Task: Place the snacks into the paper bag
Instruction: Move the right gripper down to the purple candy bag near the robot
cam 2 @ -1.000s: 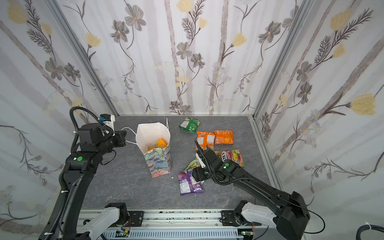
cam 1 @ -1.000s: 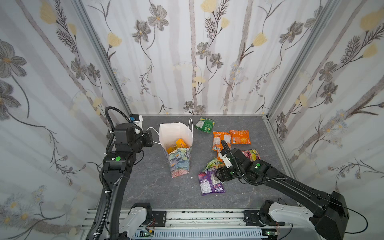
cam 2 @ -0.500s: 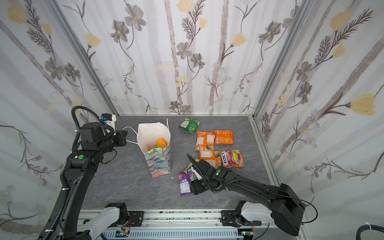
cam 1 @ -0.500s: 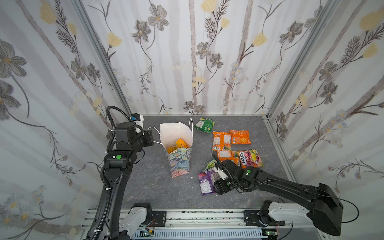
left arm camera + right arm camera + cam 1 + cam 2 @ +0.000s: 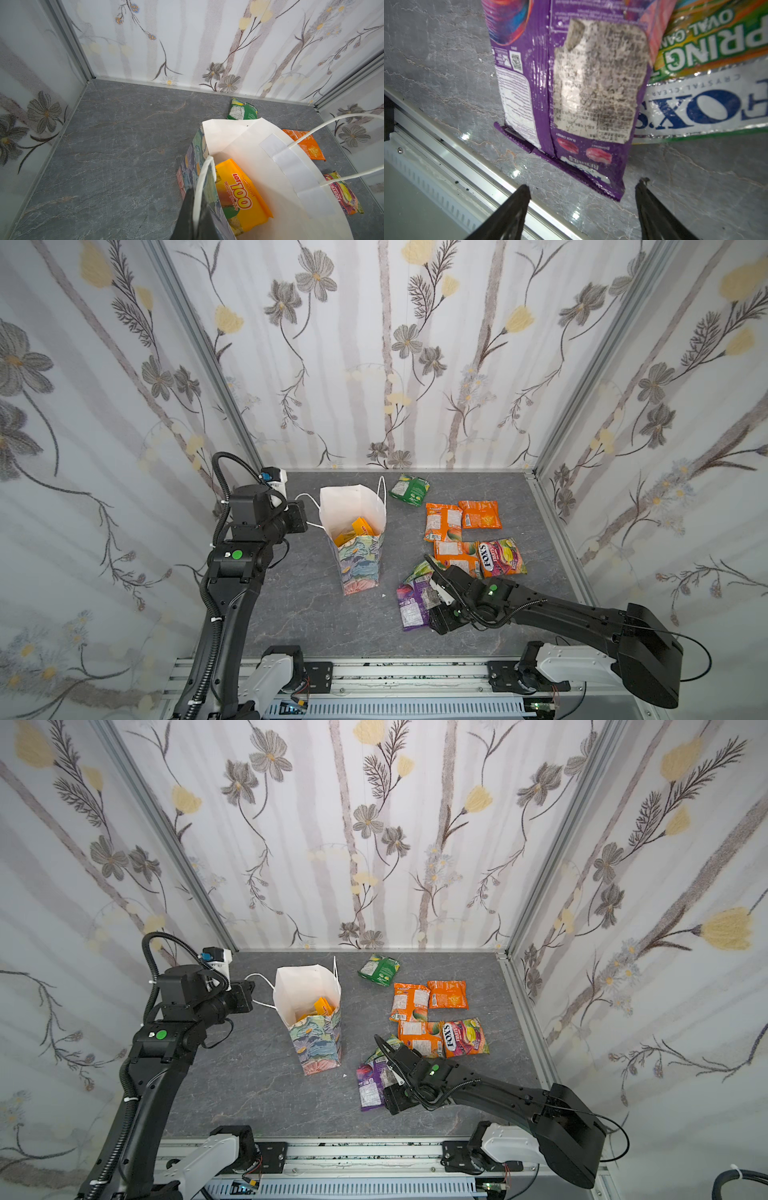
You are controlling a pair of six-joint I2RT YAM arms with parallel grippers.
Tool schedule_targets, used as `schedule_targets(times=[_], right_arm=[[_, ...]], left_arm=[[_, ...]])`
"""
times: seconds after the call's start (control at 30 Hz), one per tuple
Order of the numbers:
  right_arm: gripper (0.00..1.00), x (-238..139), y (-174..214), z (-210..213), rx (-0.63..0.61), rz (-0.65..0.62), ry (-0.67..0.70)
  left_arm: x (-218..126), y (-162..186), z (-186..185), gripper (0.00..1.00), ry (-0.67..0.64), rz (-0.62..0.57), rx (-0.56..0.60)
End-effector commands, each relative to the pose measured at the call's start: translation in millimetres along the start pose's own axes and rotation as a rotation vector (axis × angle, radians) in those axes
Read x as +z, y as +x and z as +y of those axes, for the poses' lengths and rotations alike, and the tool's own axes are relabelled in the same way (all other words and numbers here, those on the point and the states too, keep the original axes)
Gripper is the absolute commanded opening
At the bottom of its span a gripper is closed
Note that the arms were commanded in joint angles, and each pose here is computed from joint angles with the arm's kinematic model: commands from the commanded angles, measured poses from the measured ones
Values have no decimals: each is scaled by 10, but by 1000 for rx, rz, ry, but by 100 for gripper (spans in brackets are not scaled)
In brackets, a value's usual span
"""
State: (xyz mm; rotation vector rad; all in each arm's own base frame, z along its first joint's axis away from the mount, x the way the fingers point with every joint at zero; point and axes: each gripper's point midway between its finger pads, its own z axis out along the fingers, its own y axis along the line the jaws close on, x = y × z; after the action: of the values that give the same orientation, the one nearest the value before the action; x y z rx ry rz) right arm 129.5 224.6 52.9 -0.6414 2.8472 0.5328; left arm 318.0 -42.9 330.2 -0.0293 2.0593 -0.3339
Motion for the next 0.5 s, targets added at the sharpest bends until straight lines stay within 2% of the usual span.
schedule_targets(times=[0.0,0.47], right_arm=[[79,-13,-68,-17,13,-36,9],[79,15,-116,-81,50,-66,-14]], left_arm=[[-10,-54,-19,0,9,-23,14],[-8,-55,-24,0,11,-21,14]])
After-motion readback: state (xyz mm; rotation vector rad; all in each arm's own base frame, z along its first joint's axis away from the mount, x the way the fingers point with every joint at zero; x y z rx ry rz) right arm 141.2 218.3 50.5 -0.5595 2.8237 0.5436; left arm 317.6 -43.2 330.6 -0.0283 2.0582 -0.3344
